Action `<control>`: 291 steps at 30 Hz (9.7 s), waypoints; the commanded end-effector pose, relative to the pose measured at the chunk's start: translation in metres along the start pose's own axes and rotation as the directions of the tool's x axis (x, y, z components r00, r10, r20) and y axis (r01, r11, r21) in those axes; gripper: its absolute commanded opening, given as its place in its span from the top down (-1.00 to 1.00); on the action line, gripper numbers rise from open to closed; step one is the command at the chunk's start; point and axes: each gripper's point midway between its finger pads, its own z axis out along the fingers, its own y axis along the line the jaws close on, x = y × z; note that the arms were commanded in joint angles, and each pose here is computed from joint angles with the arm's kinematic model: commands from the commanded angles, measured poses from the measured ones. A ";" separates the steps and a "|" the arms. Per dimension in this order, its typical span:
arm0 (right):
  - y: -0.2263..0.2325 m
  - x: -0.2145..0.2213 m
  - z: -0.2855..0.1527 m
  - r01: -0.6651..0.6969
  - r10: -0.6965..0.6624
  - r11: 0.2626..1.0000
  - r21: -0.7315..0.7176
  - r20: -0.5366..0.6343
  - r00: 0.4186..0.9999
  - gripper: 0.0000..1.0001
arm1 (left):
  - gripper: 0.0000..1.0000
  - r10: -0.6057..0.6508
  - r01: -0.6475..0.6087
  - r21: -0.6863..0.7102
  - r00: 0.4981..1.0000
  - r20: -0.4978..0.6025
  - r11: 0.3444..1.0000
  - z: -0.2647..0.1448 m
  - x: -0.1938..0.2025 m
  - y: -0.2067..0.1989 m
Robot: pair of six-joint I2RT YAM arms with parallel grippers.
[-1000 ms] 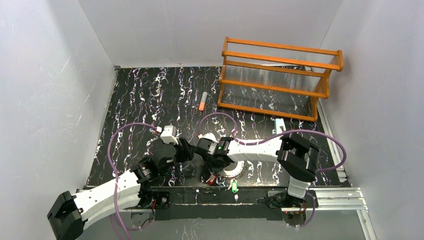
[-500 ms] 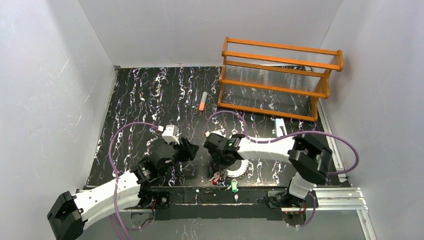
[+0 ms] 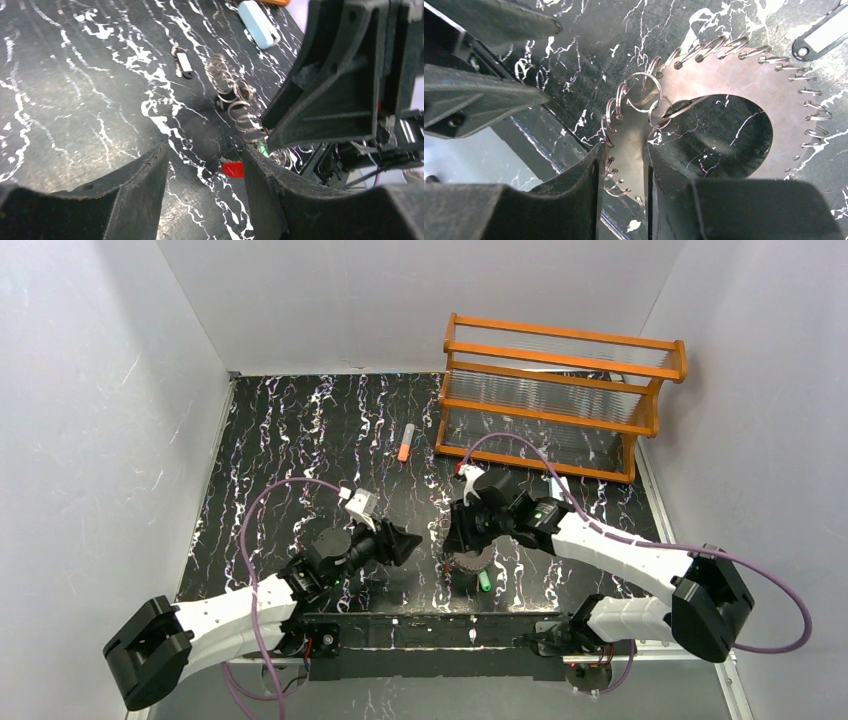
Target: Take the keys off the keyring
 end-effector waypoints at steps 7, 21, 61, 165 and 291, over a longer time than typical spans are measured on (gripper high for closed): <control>0.020 -0.039 -0.031 0.026 0.014 0.963 -0.269 0.145 0.989 0.97 | -0.08 0.266 -0.285 0.329 0.958 0.102 0.900 0.004 -0.006 -0.053; 0.029 -0.059 -0.056 0.018 0.062 0.921 -0.389 0.194 0.979 0.97 | -0.08 0.483 -0.538 0.523 0.838 0.253 0.661 0.001 0.016 -0.082; 0.028 -0.054 -0.058 0.033 0.066 0.899 -0.437 0.210 0.975 0.88 | 1.00 0.446 -0.566 0.511 0.825 0.348 0.648 0.020 0.001 -0.101; 0.020 -0.035 -0.056 0.725 -0.494 0.679 -0.116 0.658 0.568 0.50 | 1.00 0.446 -0.405 0.326 0.893 -0.061 0.854 0.039 0.004 -0.064; 0.075 -0.062 -0.116 0.823 -0.261 0.567 -0.017 0.944 0.200 0.97 | 0.44 -0.188 0.276 0.212 0.914 -0.360 0.937 0.017 0.006 -0.065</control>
